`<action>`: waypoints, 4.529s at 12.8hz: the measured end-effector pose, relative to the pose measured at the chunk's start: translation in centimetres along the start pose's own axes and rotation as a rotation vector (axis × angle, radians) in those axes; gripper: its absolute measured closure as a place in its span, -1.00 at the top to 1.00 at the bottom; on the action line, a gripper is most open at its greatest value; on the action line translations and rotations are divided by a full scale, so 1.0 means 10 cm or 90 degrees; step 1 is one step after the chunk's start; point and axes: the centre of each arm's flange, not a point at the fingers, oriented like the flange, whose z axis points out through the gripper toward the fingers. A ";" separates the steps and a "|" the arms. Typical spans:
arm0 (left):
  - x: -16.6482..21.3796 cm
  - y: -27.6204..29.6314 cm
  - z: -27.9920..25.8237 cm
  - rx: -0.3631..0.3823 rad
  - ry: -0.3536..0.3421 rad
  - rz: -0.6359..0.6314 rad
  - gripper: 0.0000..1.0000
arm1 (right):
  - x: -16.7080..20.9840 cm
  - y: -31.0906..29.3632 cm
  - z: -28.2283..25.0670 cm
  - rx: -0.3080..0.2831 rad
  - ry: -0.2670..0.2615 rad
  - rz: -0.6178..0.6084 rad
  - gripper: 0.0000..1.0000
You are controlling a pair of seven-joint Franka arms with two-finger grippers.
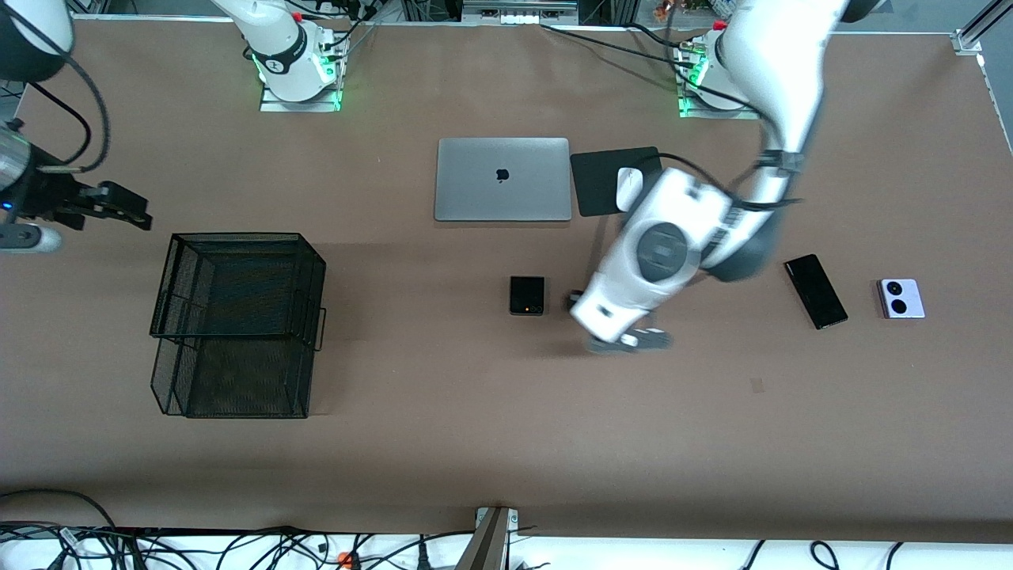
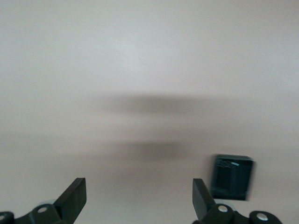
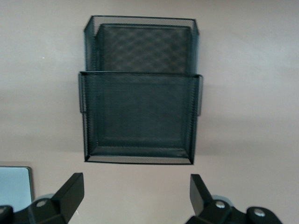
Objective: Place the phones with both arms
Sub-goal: 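Move the left gripper back while the right gripper reaches the flip phone, then lower the right gripper and grasp the small black flip phone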
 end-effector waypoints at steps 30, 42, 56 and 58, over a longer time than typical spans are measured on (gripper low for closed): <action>-0.80 -3.04 -2.46 0.059 0.100 0.090 1.00 | -0.48 -5.58 3.33 0.034 0.122 0.089 1.00; -0.87 -3.23 -2.53 0.058 0.099 0.068 1.00 | -0.57 -5.67 3.80 0.023 0.157 0.060 1.00; -0.70 -3.22 -2.26 0.060 0.076 0.069 1.00 | -0.36 -5.56 2.80 -0.038 0.168 0.086 0.59; -0.69 -3.22 -2.24 0.060 0.074 0.069 1.00 | -0.33 -5.36 2.22 -0.074 0.150 0.074 0.59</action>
